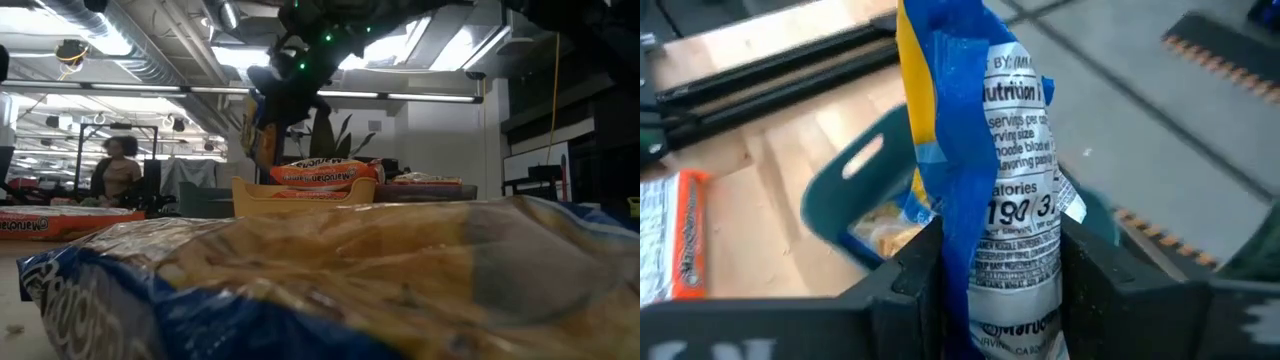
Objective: Sort Maruchan noodles
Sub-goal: Put the middle blue noodle pack into the blue bin
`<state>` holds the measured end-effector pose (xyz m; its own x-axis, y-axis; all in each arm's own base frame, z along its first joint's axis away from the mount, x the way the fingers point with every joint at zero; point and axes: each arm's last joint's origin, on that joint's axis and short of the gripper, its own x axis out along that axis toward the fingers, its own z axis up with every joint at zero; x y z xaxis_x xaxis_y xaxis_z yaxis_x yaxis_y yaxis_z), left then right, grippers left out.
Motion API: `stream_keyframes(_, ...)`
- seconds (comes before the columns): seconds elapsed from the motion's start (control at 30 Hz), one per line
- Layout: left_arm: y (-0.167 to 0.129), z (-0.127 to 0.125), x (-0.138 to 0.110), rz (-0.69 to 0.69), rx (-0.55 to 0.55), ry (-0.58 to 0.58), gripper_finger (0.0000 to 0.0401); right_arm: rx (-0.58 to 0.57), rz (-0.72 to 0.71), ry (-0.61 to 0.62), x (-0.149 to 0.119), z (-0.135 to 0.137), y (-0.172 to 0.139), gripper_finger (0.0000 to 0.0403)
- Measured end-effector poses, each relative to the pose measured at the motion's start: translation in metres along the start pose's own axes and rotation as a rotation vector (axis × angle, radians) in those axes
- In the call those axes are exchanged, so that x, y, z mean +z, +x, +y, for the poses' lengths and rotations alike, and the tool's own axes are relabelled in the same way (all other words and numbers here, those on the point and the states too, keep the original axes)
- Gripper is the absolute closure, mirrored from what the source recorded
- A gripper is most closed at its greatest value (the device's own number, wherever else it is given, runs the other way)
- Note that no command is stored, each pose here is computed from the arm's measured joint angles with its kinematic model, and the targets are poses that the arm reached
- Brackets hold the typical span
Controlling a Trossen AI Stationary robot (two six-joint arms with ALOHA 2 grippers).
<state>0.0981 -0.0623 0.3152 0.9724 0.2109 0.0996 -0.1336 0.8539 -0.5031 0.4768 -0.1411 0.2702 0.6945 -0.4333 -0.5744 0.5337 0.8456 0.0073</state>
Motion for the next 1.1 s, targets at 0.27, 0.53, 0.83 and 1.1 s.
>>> stream_keyframes(0.27, 0.000, 0.000, 0.000, 0.000, 0.004, 0.000, 0.0401, -0.020, 0.029, 0.096, -0.012, -0.011, 0.023, 0.0279)
stream_keyframes(0.53, 0.000, 0.000, 0.000, 0.000, 0.004, 0.000, 0.0401, -0.007, 0.026, 0.209, -0.009, -0.020, 0.025, 0.0278)
stream_keyframes(0.83, 0.000, 0.000, 0.000, -0.001, 0.006, 0.000, 0.0401, -0.023, 0.089, 0.253, -0.022, -0.019, 0.035, 0.0278)
stream_keyframes(1.1, 0.000, 0.000, 0.000, -0.002, 0.006, -0.002, 0.0401, -0.011, 0.118, 0.301, -0.026, -0.021, 0.039, 0.0278)
